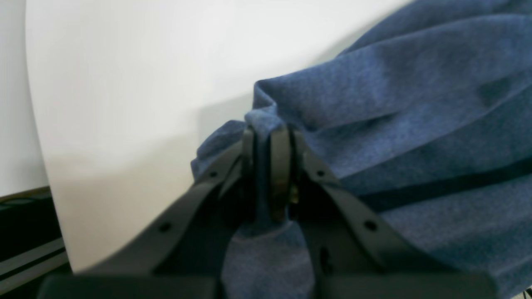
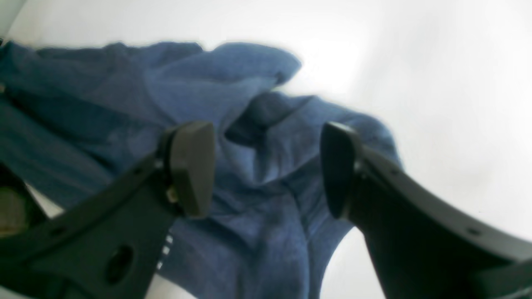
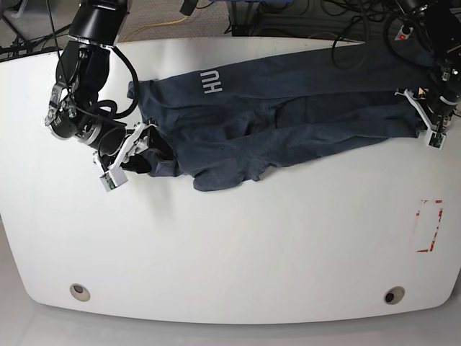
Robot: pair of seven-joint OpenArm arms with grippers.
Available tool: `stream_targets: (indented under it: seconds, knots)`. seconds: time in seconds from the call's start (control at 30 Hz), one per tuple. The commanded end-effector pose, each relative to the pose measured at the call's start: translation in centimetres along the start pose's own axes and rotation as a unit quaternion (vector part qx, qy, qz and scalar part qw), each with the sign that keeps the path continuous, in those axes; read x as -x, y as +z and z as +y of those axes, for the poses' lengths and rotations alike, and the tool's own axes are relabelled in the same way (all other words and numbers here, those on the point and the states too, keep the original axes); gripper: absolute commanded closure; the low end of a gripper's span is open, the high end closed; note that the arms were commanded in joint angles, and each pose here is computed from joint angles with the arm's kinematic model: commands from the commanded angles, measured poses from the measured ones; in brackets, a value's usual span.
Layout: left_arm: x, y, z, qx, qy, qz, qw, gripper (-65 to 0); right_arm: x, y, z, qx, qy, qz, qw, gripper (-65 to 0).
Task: Fold the T-shirt properly
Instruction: 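Release the hem and move both grippers back to the hem corners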
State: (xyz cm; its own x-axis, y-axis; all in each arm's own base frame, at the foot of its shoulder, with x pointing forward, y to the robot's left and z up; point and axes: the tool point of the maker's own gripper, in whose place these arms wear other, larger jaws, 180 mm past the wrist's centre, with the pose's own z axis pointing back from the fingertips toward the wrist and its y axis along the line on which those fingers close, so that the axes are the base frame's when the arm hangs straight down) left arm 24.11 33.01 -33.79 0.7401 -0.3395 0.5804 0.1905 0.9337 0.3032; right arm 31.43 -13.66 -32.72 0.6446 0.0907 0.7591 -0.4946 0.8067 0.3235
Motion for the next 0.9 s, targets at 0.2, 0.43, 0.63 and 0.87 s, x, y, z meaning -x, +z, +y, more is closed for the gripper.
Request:
stream_targets:
  seconds: [0.2, 0.43, 0.63, 0.87]
  knots:
    - [-1.0, 0.5, 0.8, -0.010, -0.006, -0.016, 1.000, -3.1, -0.5, -2.3, 1.2, -0.040, 0.009, 0.018, 0.9990, -38.5]
    - [-0.9, 0.5, 0.8, -0.010, -0.006, -0.015, 1.000, -3.1, -0.2, -4.4, 2.4, -0.070, -0.014, 0.018, 0.9973, -36.5]
    - [-1.1, 0.4, 0.8, -0.009, -0.006, -0.017, 1.000, -3.1, -2.2, -5.4, 3.0, -0.085, -0.001, -0.006, 0.9964, -6.8]
    - [-4.6, -0.1, 0.8, -0.009, -0.011, -0.055, 0.998, -3.1, -4.2, -5.4, -1.6, -0.057, -0.031, -0.027, 0.9975, 0.0]
